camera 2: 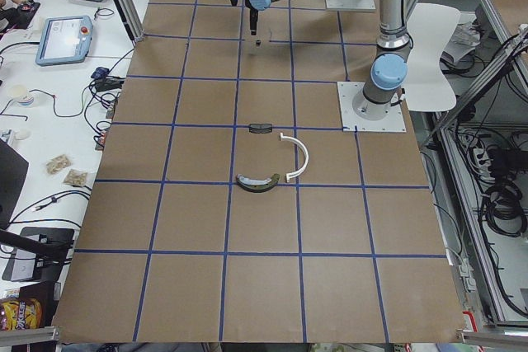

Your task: Place bearing gear from tray to pile

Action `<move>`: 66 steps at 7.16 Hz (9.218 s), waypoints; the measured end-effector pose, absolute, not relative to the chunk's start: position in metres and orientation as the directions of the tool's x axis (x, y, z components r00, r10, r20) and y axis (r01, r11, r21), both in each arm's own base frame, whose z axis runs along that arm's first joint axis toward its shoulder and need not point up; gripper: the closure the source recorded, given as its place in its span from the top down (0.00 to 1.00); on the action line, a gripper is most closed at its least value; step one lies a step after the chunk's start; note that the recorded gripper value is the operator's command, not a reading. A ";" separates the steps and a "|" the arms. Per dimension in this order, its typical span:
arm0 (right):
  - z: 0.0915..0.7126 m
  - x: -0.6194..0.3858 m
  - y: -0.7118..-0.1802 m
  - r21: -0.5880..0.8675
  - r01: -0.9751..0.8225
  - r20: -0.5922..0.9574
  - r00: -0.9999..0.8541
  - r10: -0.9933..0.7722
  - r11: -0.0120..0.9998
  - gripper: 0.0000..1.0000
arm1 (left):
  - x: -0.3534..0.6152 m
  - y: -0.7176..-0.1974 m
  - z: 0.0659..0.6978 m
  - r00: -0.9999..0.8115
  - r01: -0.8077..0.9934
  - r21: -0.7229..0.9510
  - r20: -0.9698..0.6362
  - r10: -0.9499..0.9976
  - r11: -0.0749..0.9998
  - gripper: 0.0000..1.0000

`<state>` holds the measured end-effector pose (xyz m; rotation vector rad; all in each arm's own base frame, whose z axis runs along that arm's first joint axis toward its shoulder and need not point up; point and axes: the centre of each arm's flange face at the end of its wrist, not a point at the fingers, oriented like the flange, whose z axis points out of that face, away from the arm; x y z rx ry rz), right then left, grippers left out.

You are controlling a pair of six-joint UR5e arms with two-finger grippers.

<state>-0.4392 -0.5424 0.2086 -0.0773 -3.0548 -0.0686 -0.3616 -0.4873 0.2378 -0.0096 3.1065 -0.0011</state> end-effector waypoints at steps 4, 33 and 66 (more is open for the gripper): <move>0.180 -0.459 -0.532 0.066 0.062 0.092 -0.994 0.056 0.996 0.63 | -0.377 -0.476 0.194 -0.998 -0.055 0.021 -0.043 -0.054 0.998 0.86; 0.193 0.348 -0.480 0.103 0.145 -0.177 -0.971 0.161 0.984 0.48 | 0.207 -0.496 0.203 -0.998 0.050 0.061 -0.039 0.053 0.997 0.92; 0.474 0.117 -0.501 0.092 0.076 0.019 -0.997 0.075 0.993 1.00 | 0.128 -0.541 0.246 -0.989 0.133 0.114 -0.053 0.140 0.985 0.05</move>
